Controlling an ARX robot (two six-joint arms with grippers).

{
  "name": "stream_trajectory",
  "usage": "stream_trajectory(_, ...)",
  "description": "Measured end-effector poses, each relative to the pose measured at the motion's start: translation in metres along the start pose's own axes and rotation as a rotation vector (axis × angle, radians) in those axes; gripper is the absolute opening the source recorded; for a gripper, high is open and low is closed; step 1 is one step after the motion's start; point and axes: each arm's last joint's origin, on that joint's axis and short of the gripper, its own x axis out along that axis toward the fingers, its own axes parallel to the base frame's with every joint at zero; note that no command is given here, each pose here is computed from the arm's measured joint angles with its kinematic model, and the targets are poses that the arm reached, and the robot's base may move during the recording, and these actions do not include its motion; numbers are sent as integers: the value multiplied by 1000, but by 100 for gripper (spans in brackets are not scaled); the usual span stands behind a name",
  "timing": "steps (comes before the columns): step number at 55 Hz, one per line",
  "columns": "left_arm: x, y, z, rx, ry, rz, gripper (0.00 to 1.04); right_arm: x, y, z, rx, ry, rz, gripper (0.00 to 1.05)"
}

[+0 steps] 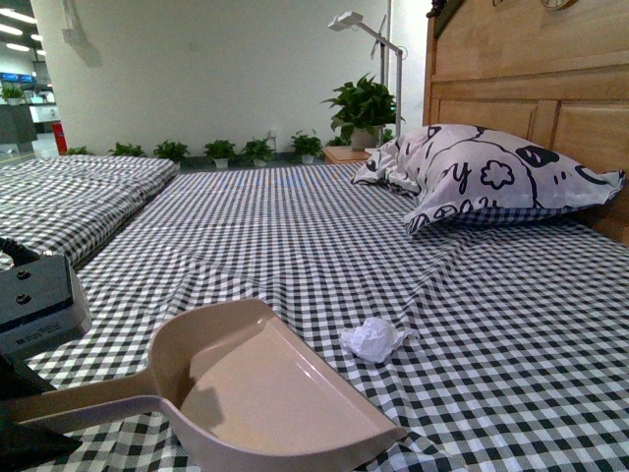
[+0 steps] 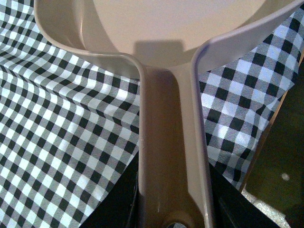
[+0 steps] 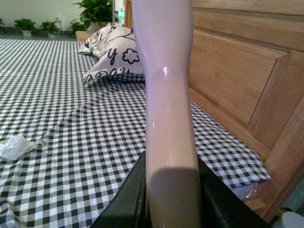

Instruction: Clean up trash

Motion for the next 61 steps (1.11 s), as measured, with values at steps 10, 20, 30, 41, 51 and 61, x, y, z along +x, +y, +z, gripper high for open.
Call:
stream_trajectory(10, 3, -1, -2, -2, 12, -11, 27, 0, 0, 0, 0, 0, 0, 21)
stream_trajectory(20, 4, -2, -4, -4, 23, -18, 27, 0, 0, 0, 0, 0, 0, 21)
stream_trajectory(30, 4, -2, -4, -5, 25, -20, 27, 0, 0, 0, 0, 0, 0, 21)
stream_trajectory(41, 4, -2, -4, -5, 25, -20, 27, 0, 0, 0, 0, 0, 0, 21)
stream_trajectory(51, 4, -2, -4, -4, 26, -20, 27, 5, 2, 5, -76, 250, 73, 21)
stream_trajectory(61, 4, -2, -4, -3, 26, -21, 27, 47, 6, 6, 10, 299, 99, 21)
